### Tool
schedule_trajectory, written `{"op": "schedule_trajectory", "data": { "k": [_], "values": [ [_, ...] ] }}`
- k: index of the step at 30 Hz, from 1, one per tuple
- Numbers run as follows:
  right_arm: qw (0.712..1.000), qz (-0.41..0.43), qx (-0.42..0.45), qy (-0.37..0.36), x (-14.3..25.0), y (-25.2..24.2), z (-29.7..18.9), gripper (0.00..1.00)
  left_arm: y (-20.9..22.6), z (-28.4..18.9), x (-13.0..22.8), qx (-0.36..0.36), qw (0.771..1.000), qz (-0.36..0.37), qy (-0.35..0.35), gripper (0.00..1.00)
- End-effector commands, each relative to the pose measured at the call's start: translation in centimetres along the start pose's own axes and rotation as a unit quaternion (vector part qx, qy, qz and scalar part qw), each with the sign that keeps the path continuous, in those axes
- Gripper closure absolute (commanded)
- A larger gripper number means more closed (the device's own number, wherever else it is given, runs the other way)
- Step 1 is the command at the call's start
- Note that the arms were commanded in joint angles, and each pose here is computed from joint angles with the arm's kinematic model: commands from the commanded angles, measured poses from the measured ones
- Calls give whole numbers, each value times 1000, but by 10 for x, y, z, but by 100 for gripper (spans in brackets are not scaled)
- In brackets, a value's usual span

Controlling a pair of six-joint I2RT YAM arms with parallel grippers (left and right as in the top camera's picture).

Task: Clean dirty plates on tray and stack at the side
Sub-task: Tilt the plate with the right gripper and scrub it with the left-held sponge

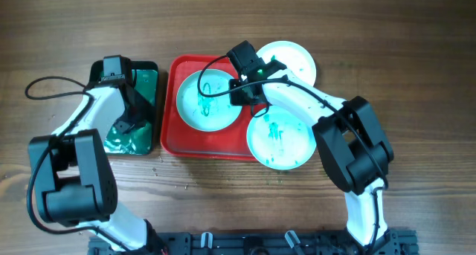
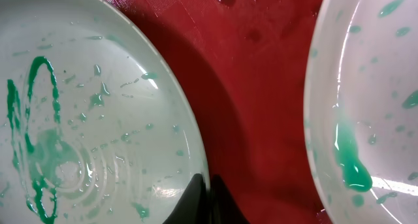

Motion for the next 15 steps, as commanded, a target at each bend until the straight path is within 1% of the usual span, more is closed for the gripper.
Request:
{"op": "schedule_trajectory", "data": {
  "k": [1,3,4,5,7,9,11,12,15],
  "values": [
    [1000,-16,6,11,4,1,10,96,-4,-42,-11,42,998,22,-43,96],
    [1000,-17,-10,15,4,4,10,96,-5,-65,-15,62,994,51,-68,96],
    [999,-27,-35,21,3,6,9,96,-6,-78,-16,74,991,70,-83,96],
    [998,-23,-50,29,2,5,9,96,-11,-96,-15,104,984,103,-97,96],
    [997,-17,-62,38,1,2,8,96,-24,-110,-7,150,973,143,-102,96],
    [996,-4,-69,50,-2,-7,8,96,-41,-113,6,171,964,179,-99,96],
    [996,0,-74,60,-3,-13,7,96,-58,-109,17,178,957,208,-93,96],
    [995,-1,-82,65,-4,-16,6,96,-71,-102,27,178,953,230,-81,96],
    [992,-12,-98,72,-5,-18,5,96,-90,-79,44,165,949,263,-49,96]
  ]
}}
Point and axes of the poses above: each gripper's point midway between its finger pads, its own z axis out along the fingers, its own y axis along the line the jaws close on, x = y × z, the point moved 10 cm from there along -z, back along the fingers, and after that the axes turned 4 degrees about z, right-handed, at the moved point
